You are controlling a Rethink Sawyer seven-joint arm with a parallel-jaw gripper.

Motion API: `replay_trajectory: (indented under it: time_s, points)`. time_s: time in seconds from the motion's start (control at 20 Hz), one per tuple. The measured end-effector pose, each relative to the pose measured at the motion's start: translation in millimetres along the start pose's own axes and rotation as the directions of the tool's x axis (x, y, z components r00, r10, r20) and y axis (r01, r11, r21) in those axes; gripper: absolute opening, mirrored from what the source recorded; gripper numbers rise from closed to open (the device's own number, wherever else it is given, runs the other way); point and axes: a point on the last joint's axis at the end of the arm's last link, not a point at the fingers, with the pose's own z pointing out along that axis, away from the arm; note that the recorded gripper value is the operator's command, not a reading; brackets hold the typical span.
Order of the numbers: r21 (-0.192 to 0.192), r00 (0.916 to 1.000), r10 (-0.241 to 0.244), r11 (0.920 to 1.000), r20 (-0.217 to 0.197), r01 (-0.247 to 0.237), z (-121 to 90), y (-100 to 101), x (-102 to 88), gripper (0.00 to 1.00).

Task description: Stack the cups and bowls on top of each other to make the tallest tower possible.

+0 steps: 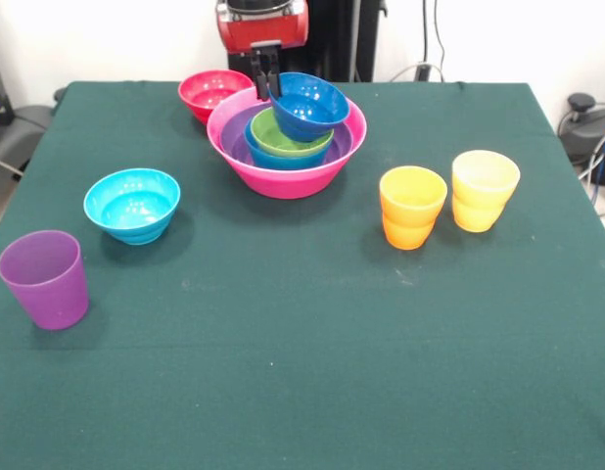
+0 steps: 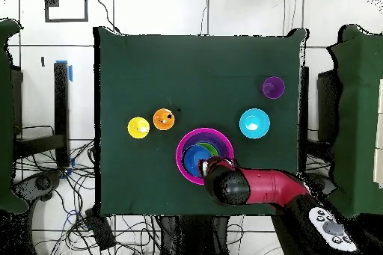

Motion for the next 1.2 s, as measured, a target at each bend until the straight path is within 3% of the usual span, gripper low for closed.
replay_trajectory:
  time_s: [1.1,1.15,1.2]
  points:
    - [-0.004,0.9999,0.01,0.9999,-0.009,-0.01,8.0,-1.3,7.9,0.0]
    - [-0.002,0.9999,0.009,1.0,-0.008,-0.009,7.4,-1.6,7.5,1.0]
    - [-0.002,0.9999,0.009,1.0,-0.008,-0.009,7.4,-1.6,7.5,1.0]
